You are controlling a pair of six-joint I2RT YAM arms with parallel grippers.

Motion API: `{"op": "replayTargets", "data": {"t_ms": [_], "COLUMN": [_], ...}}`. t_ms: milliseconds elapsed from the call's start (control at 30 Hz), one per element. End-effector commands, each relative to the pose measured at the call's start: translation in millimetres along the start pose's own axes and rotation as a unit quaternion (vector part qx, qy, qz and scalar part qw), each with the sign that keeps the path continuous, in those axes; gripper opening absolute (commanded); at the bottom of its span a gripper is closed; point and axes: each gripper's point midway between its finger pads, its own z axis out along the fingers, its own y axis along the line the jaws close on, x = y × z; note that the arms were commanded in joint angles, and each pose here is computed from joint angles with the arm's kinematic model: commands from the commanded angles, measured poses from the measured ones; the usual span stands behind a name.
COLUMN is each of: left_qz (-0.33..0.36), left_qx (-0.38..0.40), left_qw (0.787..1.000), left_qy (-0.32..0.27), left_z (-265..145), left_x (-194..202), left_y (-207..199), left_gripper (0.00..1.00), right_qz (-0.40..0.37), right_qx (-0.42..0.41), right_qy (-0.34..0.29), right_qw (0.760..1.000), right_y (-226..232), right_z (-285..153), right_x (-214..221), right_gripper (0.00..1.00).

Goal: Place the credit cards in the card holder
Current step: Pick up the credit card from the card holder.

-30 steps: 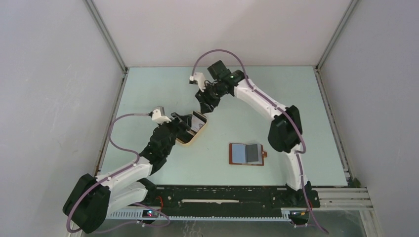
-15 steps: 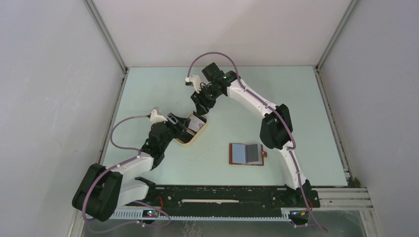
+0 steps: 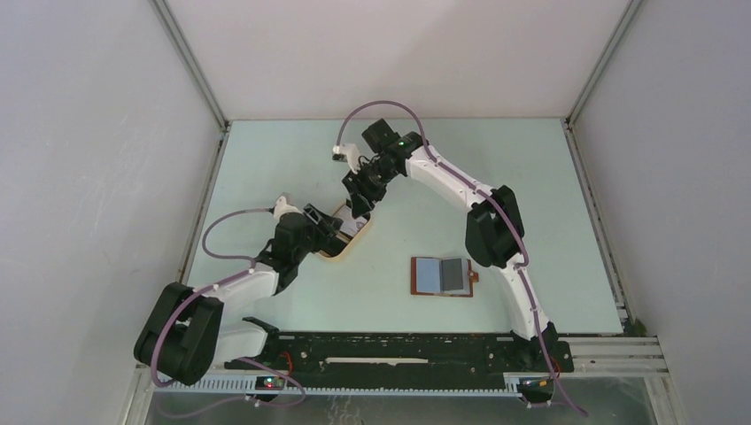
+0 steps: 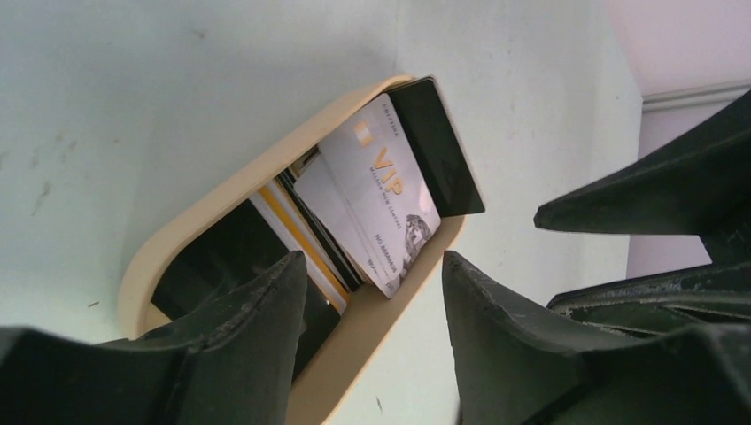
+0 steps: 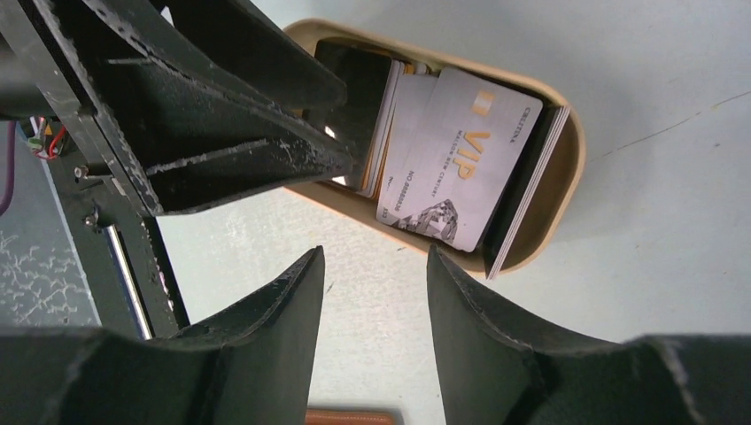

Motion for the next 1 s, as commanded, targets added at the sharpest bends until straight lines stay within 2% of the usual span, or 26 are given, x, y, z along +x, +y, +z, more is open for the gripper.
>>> {"op": "replayTargets", "data": {"t_ms": [0, 567, 967], "left_qz": [-0.031, -0.076, -0.092], "left_qx": [-0.015, -0.098, -0.127], "left_qw": [0.999, 0.986, 0.982], "left_qy": [-0.031, -0.108, -0.108], "left_z": [2, 14, 20], "left_x": [-16, -25, -20], "left_y": [-11, -6, -2], "left_gripper": [0.61, 0.49, 0.49], "right_qz": [-0.004, -0.007, -0.005], "right_qx": [-0.011, -0.027, -0.037], "right_qy": [-0.027, -0.065, -0.088], "right_qw": [1.0, 0.997, 0.995], "right_y": [14, 23, 25], "right_z": [-21, -55, -76], "right_x": [-14, -17, -18], "right_gripper": [0.54, 0.53, 0.53]}}
